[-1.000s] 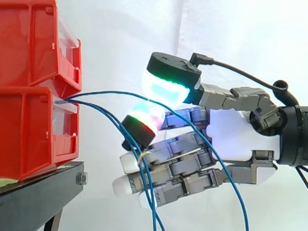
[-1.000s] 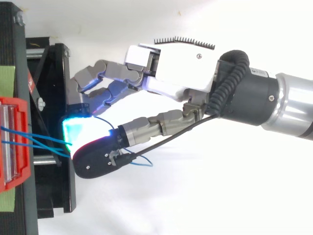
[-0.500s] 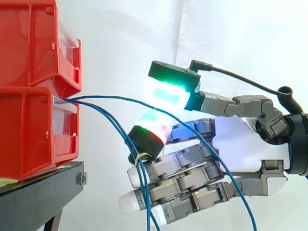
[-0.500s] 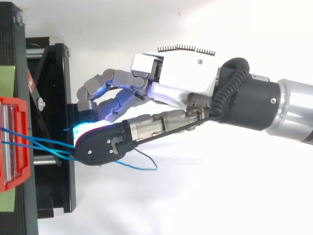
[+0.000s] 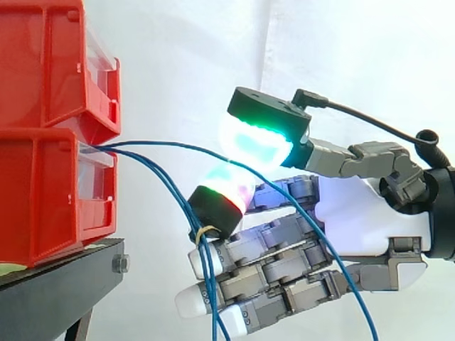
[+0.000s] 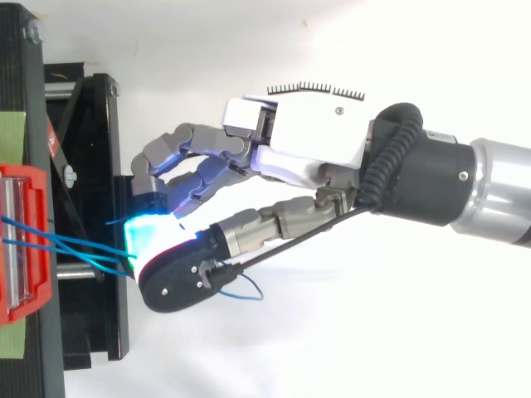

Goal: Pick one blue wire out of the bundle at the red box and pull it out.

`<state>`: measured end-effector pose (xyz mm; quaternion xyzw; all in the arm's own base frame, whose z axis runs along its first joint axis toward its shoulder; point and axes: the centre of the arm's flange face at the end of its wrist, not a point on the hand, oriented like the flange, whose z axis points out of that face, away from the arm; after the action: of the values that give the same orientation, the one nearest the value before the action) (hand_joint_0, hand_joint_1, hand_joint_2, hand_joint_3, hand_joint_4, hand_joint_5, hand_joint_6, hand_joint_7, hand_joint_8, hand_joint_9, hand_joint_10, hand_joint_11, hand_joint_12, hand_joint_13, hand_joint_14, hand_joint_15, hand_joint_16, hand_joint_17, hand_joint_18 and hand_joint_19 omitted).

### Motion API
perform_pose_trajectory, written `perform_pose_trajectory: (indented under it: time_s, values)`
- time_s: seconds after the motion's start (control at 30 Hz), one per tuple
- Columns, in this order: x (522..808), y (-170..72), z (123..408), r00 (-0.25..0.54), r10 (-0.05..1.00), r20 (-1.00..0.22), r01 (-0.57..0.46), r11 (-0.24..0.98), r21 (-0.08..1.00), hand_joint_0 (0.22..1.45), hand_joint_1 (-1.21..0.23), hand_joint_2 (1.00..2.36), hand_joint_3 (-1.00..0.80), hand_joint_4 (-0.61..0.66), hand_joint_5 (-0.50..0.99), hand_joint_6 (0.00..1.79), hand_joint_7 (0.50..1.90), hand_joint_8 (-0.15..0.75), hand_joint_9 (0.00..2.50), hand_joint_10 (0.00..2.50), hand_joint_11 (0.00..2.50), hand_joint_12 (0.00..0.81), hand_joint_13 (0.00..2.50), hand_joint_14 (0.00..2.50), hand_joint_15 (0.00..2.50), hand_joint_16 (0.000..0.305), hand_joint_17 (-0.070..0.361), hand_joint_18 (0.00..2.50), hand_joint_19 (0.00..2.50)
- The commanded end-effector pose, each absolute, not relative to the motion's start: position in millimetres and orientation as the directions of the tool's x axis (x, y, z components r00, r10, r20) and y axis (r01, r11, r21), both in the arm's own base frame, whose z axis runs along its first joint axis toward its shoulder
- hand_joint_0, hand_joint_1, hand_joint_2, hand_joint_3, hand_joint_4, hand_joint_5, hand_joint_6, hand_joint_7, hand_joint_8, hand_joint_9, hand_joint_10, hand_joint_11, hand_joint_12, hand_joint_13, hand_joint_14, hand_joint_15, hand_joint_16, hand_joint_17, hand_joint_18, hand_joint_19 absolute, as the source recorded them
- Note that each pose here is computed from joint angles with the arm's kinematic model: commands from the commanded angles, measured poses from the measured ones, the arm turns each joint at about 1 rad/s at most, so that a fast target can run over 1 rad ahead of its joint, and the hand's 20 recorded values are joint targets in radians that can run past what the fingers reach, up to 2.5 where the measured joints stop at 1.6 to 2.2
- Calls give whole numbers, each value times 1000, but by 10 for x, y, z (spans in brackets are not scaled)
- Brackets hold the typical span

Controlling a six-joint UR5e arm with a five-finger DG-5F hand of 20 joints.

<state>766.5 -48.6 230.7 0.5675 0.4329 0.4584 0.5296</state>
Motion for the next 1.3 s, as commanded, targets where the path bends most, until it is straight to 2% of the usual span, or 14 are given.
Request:
perform_pose_trajectory:
  time_s: [0.0,0.13,0.27,0.43,0.47,0.57,0.7,0.8,1.07,1.27]
  values:
    - [7662,-486,2304,204,977,61,9,-64,998,590,-787,1009,-356,157,-186,856,1063,313,785,16,550,430,521,10,271,59,133,485,374]
    - [7657,-474,2298,201,978,59,15,-63,998,595,-788,1013,-310,130,-194,863,1071,305,761,18,549,429,515,10,272,59,133,482,372]
    - [7652,-486,2294,203,978,57,19,-62,998,570,-700,1015,-252,120,-191,867,1063,304,775,17,543,429,514,10,274,59,134,480,391]
    - [7652,-486,2294,203,978,57,19,-62,998,556,-658,1017,-193,104,-185,865,1071,308,804,16,545,430,516,10,281,60,135,475,401]
    - [7652,-475,2294,201,978,57,19,-62,998,556,-622,1013,-192,115,-179,869,1041,324,832,14,537,455,535,10,281,65,147,511,392]
    - [7652,-486,2294,203,978,57,19,-62,998,547,-485,1012,-245,114,-164,847,1032,328,848,17,517,450,527,11,297,64,144,456,429]
    - [7652,-475,2294,201,978,57,19,-62,998,502,-447,1008,-386,136,-162,830,1062,335,836,17,520,451,514,11,296,64,143,432,440]
    - [7652,-475,2294,201,978,60,19,-65,998,471,-514,1000,-499,157,-164,827,1059,353,840,14,523,466,524,10,292,67,150,453,424]
    - [7652,-463,2305,200,977,76,14,-80,997,505,-784,1000,-500,180,-169,842,1041,330,791,15,548,451,508,9,264,64,144,470,350]
    - [7653,-463,2294,200,977,75,16,-80,997,571,-884,1000,-500,171,-169,846,1076,309,758,17,549,432,500,9,236,61,137,492,281]
